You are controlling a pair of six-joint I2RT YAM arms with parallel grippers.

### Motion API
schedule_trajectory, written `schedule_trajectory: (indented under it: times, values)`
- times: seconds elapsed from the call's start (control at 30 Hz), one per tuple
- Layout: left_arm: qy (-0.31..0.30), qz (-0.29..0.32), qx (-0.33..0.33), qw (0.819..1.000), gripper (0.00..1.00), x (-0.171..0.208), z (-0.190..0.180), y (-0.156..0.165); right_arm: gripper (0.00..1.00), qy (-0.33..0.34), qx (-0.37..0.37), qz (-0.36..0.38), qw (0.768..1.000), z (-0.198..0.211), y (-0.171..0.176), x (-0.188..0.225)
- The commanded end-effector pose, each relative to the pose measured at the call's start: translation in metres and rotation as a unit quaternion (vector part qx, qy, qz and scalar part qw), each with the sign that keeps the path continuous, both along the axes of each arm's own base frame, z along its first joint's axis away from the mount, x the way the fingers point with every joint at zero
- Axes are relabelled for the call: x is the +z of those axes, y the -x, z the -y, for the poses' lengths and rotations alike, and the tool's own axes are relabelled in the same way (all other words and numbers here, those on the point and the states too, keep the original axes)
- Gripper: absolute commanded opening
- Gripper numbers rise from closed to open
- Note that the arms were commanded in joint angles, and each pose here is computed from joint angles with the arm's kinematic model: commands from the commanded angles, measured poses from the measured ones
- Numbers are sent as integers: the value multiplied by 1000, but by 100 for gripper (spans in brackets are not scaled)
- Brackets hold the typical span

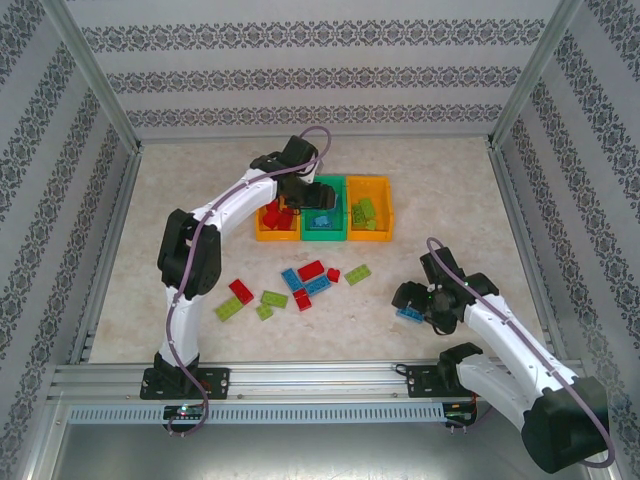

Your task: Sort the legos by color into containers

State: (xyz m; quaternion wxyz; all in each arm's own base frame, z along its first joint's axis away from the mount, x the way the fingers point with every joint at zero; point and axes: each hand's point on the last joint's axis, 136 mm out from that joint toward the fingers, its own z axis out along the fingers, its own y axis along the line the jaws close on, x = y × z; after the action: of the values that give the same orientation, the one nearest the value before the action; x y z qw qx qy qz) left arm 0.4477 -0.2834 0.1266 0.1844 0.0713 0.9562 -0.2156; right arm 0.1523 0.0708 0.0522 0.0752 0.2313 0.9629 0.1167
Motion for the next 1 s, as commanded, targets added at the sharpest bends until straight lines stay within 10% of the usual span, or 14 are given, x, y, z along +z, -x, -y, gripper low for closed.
schedule_trajectory:
  times: [0.0,0.13,0.97]
  values:
    - [-7,14,-11,1000,74,11,7,2,93,9,-6,-18,1000,1,6,-9]
    - [-5,28,-10,1000,100,20,7,3,93,21,17,-22,999,-3,-1,-11]
    - [-39,94,42,994,99,32,-34,20,71,117,79,-79,987,1,-18,-32]
